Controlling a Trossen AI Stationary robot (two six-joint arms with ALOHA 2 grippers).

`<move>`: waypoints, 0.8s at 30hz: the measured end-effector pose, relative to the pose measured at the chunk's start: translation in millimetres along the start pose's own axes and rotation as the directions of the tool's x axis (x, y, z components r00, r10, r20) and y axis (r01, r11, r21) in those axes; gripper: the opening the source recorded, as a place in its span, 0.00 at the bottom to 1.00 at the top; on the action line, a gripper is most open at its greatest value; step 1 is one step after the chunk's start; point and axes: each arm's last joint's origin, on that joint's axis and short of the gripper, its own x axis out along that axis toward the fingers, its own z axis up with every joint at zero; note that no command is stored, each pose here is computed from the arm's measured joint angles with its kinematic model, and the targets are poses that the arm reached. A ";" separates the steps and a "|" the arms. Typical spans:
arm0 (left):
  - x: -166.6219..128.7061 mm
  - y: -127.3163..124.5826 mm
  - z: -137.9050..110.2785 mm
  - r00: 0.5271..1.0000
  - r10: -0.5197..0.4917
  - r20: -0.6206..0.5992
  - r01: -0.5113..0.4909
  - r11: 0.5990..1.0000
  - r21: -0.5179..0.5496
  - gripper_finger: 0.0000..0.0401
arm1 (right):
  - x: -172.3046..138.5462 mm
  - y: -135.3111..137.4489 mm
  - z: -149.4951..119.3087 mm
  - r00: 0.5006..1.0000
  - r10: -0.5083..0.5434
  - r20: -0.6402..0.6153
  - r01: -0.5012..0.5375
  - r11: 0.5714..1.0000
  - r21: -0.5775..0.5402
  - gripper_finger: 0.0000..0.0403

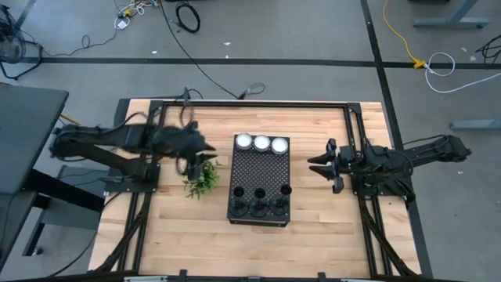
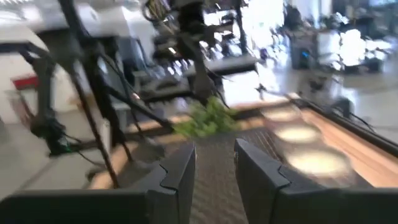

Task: Pick & Place candle stick holders
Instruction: Return to Home Position

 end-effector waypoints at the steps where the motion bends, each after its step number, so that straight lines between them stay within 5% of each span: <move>1: -0.5 -2.3 -13.0 1.000 -0.014 0.025 0.014 1.000 -0.011 0.23 | -2.9 -1.4 -1.8 1.000 -0.019 -0.023 0.018 1.000 -0.008 0.28; 8: -11.8 -6.2 -80.4 0.981 -0.049 0.189 0.054 0.998 -0.021 0.23 | -20.7 -10.6 -9.8 0.980 -0.168 -0.107 0.163 0.985 -0.052 0.28; 14: -12.6 -6.6 -123.9 0.921 -0.074 0.381 0.094 0.995 -0.034 0.23 | -31.6 -13.6 -8.3 0.977 -0.195 -0.090 0.188 0.979 -0.081 0.28; 24: 11.4 -9.1 -186.7 0.851 -0.072 0.520 0.122 0.990 -0.063 0.23 | -36.6 -20.3 -33.1 0.975 -0.219 -0.035 0.215 0.972 -0.090 0.28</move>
